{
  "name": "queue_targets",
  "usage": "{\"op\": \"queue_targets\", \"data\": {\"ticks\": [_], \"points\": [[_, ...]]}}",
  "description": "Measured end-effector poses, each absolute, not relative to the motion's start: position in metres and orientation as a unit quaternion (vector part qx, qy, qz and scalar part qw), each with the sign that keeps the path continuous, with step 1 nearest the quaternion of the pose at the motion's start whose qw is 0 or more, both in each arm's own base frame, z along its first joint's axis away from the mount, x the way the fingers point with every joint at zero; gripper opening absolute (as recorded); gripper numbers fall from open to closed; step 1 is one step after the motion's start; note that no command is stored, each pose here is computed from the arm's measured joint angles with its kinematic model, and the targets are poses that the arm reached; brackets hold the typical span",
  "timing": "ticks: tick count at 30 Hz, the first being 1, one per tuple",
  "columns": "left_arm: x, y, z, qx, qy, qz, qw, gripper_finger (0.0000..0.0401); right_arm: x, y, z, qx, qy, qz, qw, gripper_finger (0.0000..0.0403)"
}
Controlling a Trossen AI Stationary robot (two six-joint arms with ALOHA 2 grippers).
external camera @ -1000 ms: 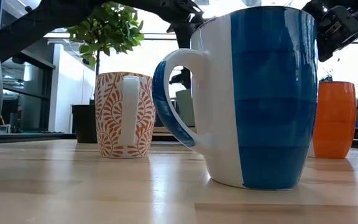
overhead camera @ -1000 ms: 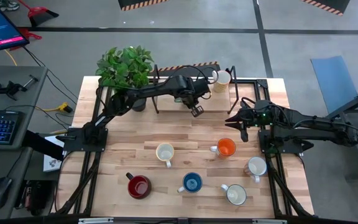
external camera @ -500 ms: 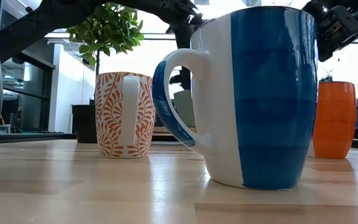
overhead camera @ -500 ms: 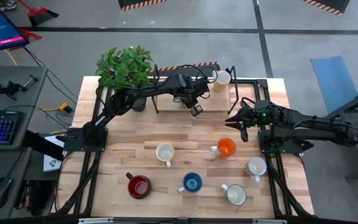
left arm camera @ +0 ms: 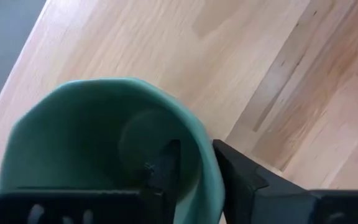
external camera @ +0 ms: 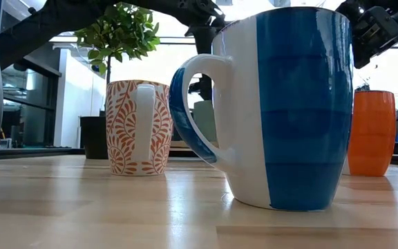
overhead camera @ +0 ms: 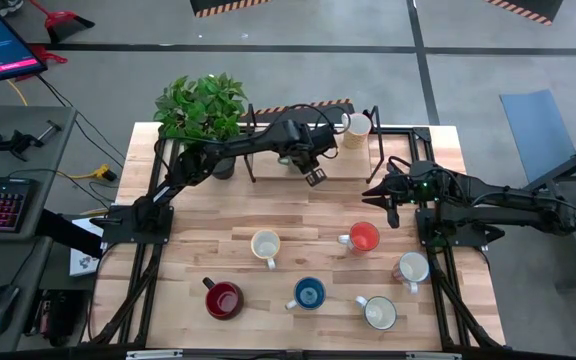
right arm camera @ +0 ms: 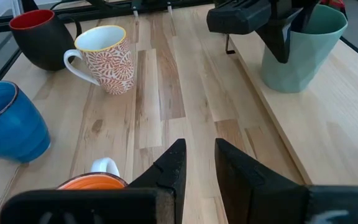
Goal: Place coffee mugs
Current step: Put the light green mug on the shelf
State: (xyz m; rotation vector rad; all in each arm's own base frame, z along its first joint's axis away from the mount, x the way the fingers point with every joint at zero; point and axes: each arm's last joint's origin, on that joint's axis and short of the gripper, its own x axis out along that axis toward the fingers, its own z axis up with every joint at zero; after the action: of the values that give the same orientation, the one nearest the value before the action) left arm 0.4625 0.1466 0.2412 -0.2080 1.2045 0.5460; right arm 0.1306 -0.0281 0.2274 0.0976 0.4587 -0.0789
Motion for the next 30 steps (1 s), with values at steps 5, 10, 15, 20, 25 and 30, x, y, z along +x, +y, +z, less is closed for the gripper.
{"op": "queue_targets", "data": {"ticks": [5,10,15,20,25,30], "points": [[0.463,0.147,0.256,-0.096,0.542,0.254,0.796,0.0106,0.130,-0.028,0.225,0.052,0.239,-0.039,0.969,0.0066],[0.464,0.146,0.271,-0.090,0.523,0.251,0.810,0.0111,0.128,-0.028,0.223,0.065,0.249,-0.042,0.965,0.0066],[0.451,0.142,0.289,-0.085,0.533,0.255,0.802,0.0111,0.128,-0.027,0.223,0.064,0.251,-0.040,0.965,0.0066],[0.434,0.129,0.320,-0.101,0.520,0.257,0.808,0.0111,0.128,-0.027,0.223,0.062,0.251,-0.039,0.965,0.0066],[0.411,0.097,0.361,-0.118,0.502,0.232,0.825,0.0111,0.128,-0.027,0.223,0.054,0.251,-0.037,0.966,0.0066],[0.370,0.050,0.399,-0.076,0.538,0.180,0.820,0.0111,0.129,-0.027,0.223,0.051,0.249,-0.036,0.966,0.0066]]}}
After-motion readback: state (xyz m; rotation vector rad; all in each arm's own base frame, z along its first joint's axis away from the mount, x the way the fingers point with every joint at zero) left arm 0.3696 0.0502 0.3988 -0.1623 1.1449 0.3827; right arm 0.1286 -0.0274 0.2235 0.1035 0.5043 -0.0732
